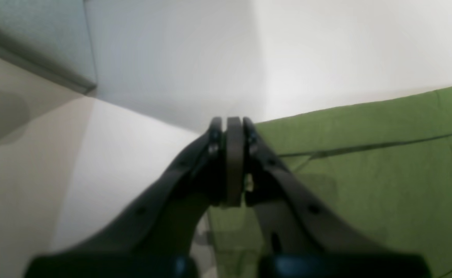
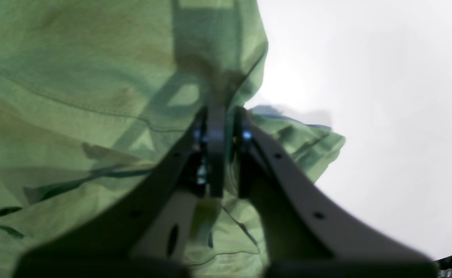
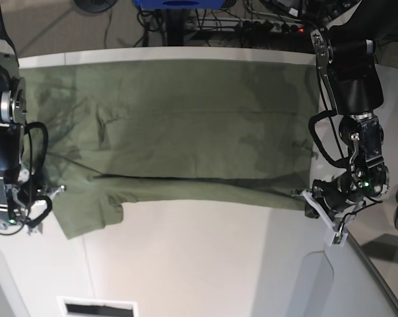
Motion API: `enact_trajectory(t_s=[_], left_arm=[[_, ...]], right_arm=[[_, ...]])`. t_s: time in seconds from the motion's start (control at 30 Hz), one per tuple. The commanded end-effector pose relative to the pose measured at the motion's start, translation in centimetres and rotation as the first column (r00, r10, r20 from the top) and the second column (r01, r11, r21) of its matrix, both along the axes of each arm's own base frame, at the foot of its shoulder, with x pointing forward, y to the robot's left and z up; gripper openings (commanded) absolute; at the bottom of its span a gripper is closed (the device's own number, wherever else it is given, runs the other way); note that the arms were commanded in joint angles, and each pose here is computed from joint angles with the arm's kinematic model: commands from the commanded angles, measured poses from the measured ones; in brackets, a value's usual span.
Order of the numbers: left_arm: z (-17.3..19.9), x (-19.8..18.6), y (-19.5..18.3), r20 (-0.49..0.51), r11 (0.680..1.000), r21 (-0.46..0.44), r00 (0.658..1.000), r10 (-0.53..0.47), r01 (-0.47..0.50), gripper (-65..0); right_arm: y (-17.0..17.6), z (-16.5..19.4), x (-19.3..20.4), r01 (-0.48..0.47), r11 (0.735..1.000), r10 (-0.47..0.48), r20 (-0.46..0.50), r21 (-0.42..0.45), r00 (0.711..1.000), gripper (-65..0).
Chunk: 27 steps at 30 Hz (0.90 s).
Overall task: Layout the t-shirt on the table in an organized manner, then fold the t-shirt properly
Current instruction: 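Hold the shirt edge with both grippers and stretch it taut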
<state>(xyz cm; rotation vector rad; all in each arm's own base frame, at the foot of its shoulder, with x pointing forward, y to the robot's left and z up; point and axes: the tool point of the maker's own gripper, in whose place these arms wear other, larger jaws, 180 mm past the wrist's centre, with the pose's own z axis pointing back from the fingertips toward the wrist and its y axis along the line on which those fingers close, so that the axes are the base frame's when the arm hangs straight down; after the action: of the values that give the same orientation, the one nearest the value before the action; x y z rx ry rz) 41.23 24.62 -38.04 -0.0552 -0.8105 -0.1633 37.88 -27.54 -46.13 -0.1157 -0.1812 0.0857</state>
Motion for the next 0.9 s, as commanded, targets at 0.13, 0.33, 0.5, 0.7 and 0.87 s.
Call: enact_trajectory(t_s=[0.13,0.33,0.5,0.7,0.87], left_arm=[[2.1,1.3,0.6,0.066,1.0,0.002,0.998,0.008,-0.008,-65.0],[3.7,2.0,0.5,0.108,1.0,0.015,0.994,0.002,-0.003,-65.0],[5.7,2.6,0.6,0.161,0.999,0.035,0.987,-0.007,0.001,-65.0],[6.5,2.6,1.4,0.175,0.998,0.056,0.985,-0.006,-0.004,-65.0],[6.7,2.5,2.0,0.176,0.998,0.065,0.984,-0.002,-0.009,-65.0]], right_arm=[[-0.9,1.8,1.6,0.011,1.0,-0.011,0.039,-0.017,0.999,-64.8],[-0.9,2.9,3.0,-0.002,1.0,0.004,0.102,-0.025,0.995,-65.0],[-0.6,5.1,5.4,-0.029,0.999,0.038,0.219,-0.044,0.975,-65.0],[-1.5,7.0,7.0,-0.035,0.997,0.054,0.309,-0.068,0.95,-65.0],[-1.4,7.4,8.0,-0.046,0.997,0.068,0.379,-0.067,0.923,-65.0]])
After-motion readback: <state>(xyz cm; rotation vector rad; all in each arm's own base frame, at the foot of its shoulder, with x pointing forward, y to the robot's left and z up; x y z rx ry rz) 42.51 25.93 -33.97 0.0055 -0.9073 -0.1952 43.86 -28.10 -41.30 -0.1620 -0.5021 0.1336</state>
